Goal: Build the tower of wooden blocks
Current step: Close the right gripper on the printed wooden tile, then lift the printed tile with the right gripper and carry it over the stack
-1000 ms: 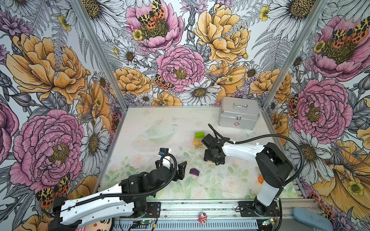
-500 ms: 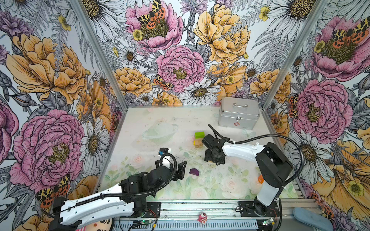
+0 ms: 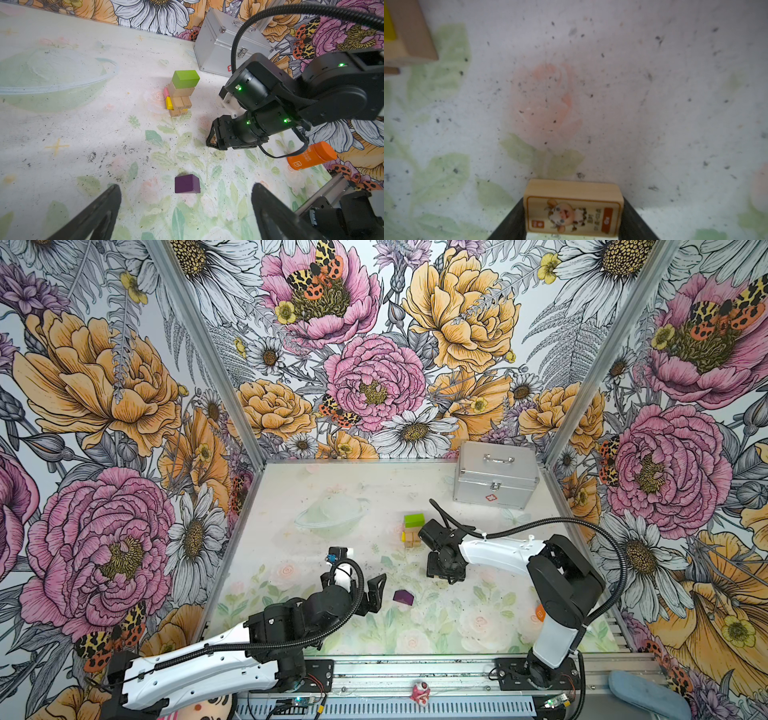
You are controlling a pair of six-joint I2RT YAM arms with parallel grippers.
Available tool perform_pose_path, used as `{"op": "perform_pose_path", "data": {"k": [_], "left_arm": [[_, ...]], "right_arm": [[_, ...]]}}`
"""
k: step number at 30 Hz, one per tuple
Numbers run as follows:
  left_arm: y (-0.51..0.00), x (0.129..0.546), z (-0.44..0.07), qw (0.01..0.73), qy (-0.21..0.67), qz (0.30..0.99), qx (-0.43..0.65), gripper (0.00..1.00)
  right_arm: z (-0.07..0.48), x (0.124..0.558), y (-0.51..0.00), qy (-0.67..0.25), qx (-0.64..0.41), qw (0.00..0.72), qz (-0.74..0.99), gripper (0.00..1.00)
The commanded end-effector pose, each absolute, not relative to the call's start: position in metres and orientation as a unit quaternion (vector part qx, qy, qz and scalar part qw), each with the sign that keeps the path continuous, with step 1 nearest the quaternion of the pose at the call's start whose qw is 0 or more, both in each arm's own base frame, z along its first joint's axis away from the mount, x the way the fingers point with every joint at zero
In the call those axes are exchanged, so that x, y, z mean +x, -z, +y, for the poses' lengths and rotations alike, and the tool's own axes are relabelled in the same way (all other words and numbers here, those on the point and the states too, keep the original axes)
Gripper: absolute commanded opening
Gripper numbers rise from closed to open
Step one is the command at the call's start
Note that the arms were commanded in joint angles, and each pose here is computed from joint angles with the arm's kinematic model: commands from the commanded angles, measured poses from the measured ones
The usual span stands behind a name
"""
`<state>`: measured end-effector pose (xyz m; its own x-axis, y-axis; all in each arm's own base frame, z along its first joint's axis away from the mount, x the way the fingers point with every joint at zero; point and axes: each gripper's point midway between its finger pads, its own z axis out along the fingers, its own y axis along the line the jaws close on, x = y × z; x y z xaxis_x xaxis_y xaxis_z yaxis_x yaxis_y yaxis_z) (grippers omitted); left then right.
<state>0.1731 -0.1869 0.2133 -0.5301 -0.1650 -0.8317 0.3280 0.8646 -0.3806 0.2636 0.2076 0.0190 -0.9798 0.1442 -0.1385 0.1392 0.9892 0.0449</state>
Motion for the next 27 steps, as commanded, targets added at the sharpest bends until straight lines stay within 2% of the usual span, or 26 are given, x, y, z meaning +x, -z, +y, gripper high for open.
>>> {"op": "perform_pose_path", "data": {"k": [1, 10, 27], "left_arm": [[-0.210, 0.172, -0.187, 0.480, 0.258, 0.837, 0.053, 0.99], [-0.210, 0.173, -0.188, 0.479, 0.257, 0.838, 0.054, 0.99], [-0.211, 0.175, -0.188, 0.481, 0.250, 0.839, 0.053, 0.99]], "right_arm": [[0.203, 0.268, -0.022, -0.006, 0.067, 0.072, 0.995, 0.59], [0.201, 0.272, -0.042, -0.004, 0.052, 0.091, 0.994, 0.56], [0.204, 0.318, -0.132, -0.022, 0.018, 0.172, 0.985, 0.56]]}}
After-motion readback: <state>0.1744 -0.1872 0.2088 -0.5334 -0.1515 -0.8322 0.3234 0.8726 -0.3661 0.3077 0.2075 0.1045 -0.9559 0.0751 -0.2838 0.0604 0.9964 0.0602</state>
